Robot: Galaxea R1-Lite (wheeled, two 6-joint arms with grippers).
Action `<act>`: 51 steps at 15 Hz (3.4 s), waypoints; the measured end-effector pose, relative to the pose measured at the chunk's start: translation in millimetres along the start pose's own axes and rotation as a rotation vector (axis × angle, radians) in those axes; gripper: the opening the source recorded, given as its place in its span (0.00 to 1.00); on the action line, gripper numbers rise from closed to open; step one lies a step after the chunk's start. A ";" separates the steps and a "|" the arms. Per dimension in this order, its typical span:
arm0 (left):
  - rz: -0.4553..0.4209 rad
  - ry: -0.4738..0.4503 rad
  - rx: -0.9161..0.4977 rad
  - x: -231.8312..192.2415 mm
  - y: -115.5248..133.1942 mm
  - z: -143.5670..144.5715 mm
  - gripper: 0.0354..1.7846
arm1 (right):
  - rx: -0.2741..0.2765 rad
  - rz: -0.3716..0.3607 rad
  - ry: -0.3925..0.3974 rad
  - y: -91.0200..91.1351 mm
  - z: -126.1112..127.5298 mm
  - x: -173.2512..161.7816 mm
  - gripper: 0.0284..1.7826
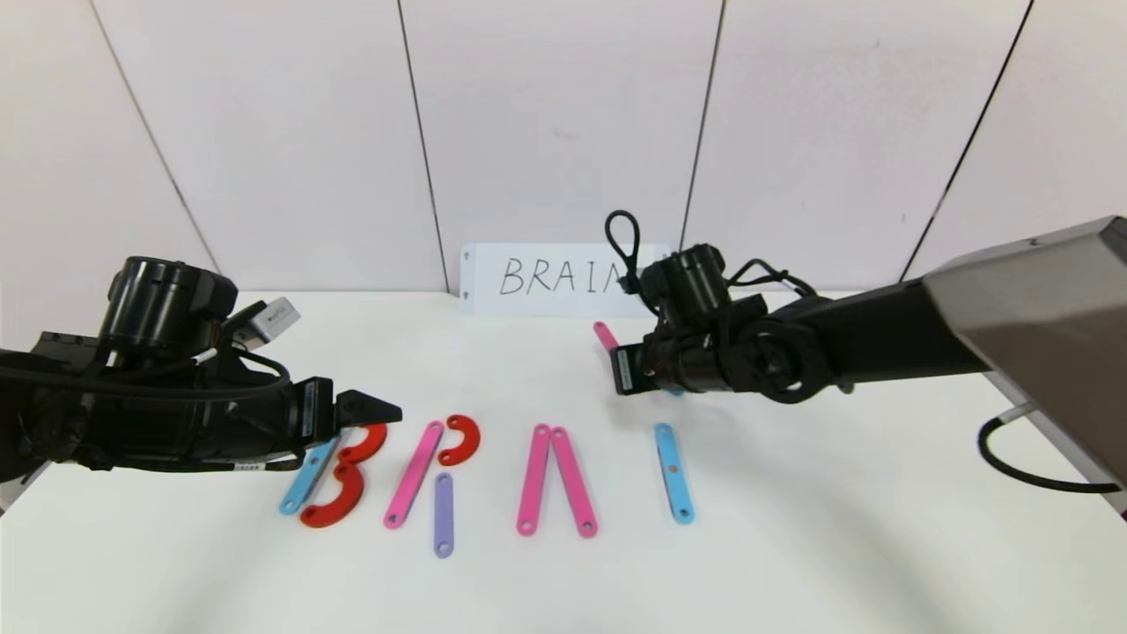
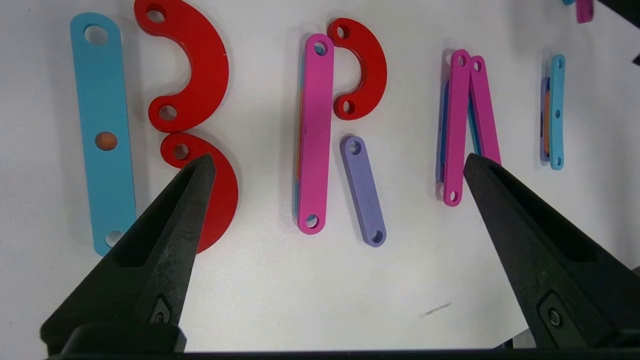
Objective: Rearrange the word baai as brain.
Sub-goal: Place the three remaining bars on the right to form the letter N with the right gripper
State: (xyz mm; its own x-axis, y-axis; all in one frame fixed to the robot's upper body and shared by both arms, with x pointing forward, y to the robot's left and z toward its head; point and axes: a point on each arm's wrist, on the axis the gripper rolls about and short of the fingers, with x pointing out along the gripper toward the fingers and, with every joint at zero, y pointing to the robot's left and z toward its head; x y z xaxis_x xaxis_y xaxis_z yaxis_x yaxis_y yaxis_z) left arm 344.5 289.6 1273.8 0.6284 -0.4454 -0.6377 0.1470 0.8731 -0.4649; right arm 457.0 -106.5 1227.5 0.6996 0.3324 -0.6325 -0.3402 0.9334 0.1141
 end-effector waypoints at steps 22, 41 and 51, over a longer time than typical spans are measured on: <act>-0.007 0.018 0.005 2.4 -2.2 -3.9 0.97 | 0.241 -0.289 0.132 -36.8 -98.0 -99.0 0.14; -0.006 0.022 0.003 3.7 -1.6 -4.1 0.97 | 0.230 -0.322 0.163 -37.4 -106.2 -75.5 0.90; -0.005 0.022 0.003 3.8 -1.5 -4.1 0.97 | 0.314 -0.199 0.070 -36.8 -95.0 -82.1 0.97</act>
State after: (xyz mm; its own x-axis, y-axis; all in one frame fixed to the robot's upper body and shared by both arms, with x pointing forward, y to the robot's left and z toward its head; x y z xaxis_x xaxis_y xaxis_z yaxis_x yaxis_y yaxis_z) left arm 343.5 285.7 1269.6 0.6104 -0.4542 -0.6489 0.1524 0.8713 -0.4665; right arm 352.4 -181.0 1202.4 0.6841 0.1405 -0.7157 0.0148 0.9784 0.2062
